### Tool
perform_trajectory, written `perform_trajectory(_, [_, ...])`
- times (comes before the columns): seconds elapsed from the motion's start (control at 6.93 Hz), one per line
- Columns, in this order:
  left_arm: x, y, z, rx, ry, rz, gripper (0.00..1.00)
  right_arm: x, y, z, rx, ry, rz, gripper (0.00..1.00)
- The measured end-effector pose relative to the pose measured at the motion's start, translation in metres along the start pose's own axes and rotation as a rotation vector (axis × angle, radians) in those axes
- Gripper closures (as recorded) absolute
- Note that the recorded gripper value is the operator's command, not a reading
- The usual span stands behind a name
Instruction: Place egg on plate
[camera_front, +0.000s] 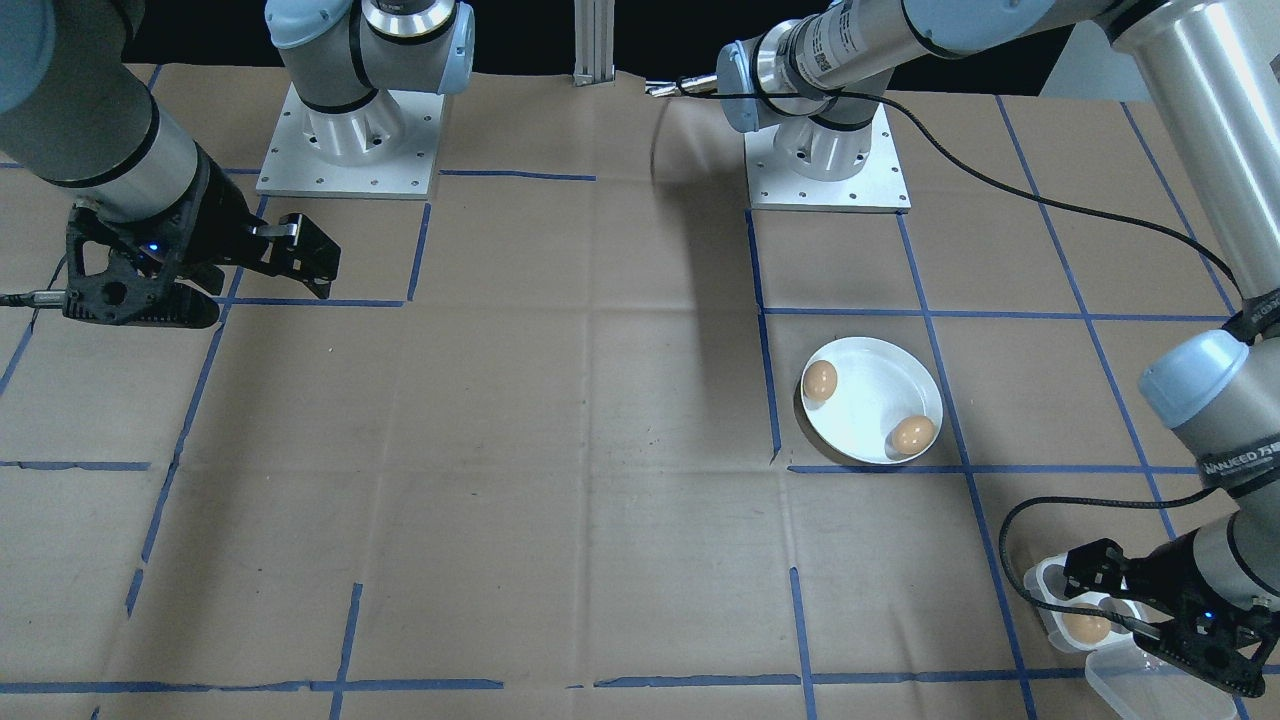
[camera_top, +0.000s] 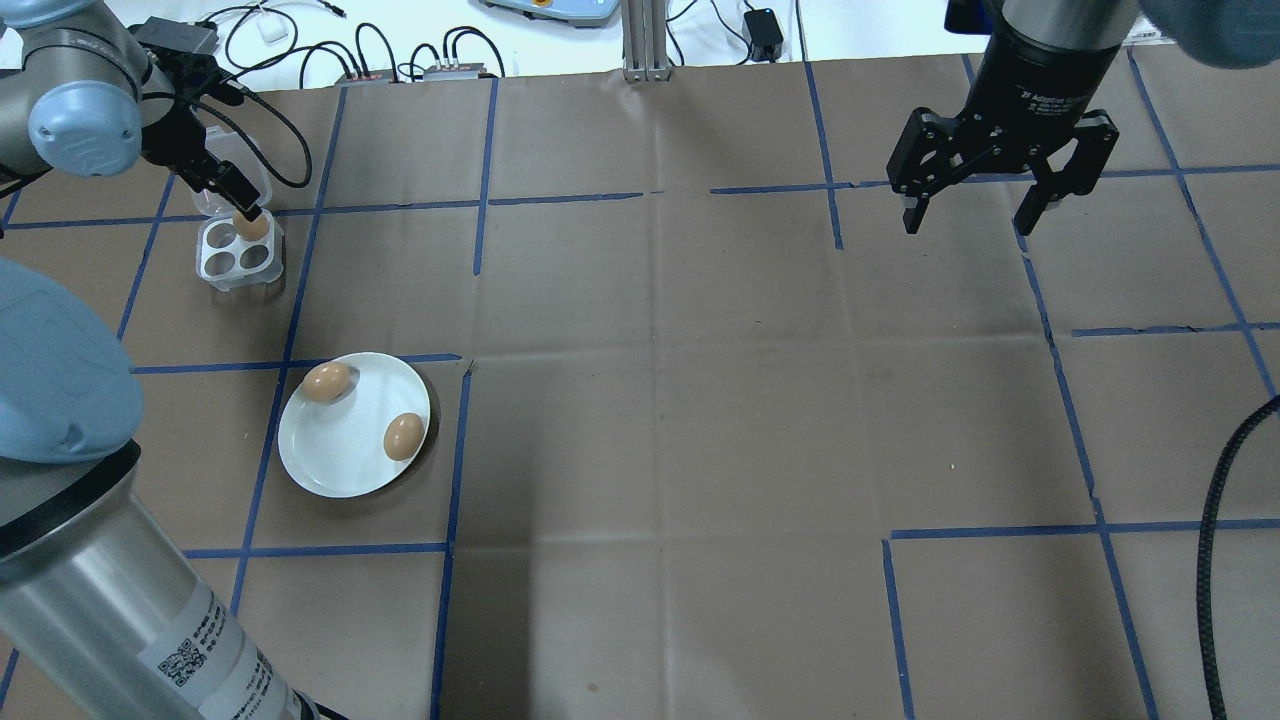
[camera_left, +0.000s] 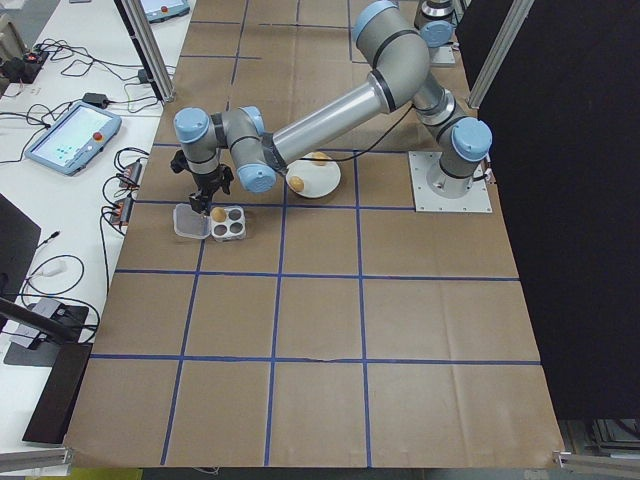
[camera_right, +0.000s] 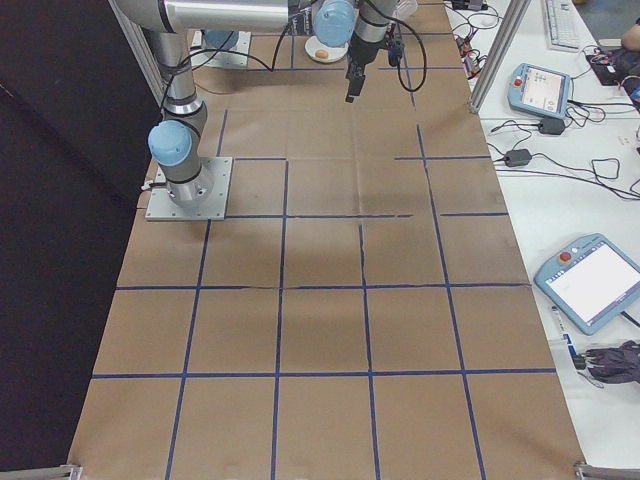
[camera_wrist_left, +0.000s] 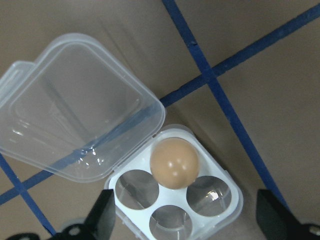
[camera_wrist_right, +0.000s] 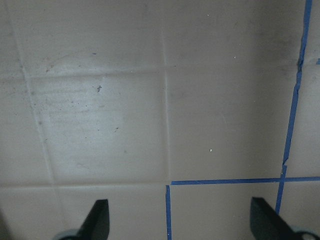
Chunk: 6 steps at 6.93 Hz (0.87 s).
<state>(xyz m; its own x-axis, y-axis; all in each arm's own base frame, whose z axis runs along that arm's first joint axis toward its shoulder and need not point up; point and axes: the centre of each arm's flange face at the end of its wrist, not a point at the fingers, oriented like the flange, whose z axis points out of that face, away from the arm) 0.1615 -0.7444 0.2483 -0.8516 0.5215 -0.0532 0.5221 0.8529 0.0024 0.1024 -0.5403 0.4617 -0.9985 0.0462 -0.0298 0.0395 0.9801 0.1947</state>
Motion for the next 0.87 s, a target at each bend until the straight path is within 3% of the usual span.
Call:
perform_trajectory(0.58, [-0.003,-0.006,0.031,-0.017,0.057,0.021,0.04,0.0,0.0,0.0,0.0,0.001,0.0,0.0])
perform_trajectory(0.87, [-0.002,-0.002,0.036,-0.053,0.061,0.025,0.2,0.0,0.0,0.0,0.0,0.0,0.0,0.0])
